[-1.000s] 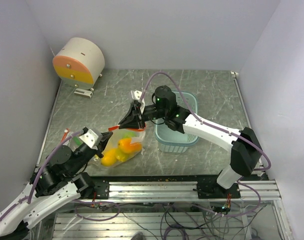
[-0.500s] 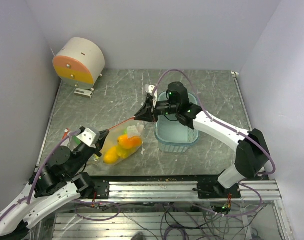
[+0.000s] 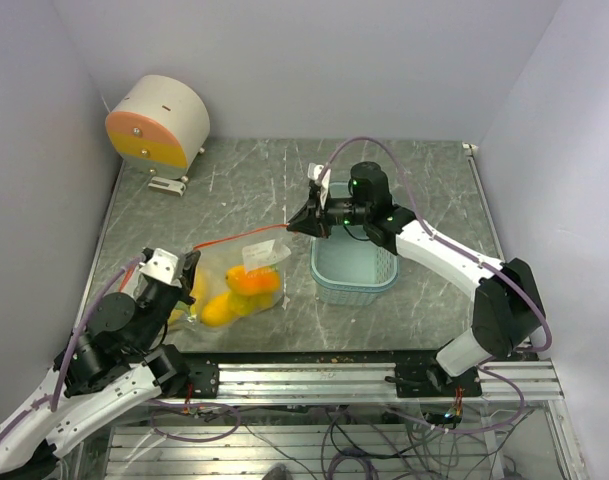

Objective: Place the food in the zip-top bag and seal the zipper
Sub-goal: Zip the zipper food storage bag.

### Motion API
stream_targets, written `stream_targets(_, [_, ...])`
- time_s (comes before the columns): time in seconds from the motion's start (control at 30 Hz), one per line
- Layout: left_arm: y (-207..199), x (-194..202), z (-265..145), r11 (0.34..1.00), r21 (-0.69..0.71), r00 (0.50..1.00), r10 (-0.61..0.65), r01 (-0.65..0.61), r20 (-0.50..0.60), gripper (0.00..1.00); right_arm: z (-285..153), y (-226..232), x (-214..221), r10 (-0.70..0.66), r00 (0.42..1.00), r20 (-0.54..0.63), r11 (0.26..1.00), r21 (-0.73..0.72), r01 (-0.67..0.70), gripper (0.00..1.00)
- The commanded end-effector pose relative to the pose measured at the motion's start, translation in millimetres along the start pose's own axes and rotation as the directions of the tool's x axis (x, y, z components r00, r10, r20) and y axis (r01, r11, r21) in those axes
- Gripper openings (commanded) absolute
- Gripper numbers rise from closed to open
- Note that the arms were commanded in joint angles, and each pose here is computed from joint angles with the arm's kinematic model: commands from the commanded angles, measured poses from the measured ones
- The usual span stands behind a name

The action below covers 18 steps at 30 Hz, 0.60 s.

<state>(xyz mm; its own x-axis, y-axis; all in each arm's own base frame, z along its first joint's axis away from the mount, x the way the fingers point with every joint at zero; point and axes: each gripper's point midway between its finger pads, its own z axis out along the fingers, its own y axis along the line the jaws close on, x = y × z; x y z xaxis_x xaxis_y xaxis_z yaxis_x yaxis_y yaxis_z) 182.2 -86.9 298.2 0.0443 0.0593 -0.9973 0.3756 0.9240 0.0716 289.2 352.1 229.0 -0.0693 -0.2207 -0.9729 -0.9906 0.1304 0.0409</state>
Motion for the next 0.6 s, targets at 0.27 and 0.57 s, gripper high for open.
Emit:
stream_targets(0.27, [33,-41,0,0.979,-0.184,0.989,-0.068,0.091,0.128,0.07,-26,-69,10,0.106,0.994,-0.031,0.932,0.350,-0.089,0.26])
stream_targets(0.57, [31,-66,46,0.913,-0.313,0.944,-0.173,0.261,0.281,0.07,-56,-104,-13,0.218,0.972,0.092,0.764,0.603,-0.228,1.00])
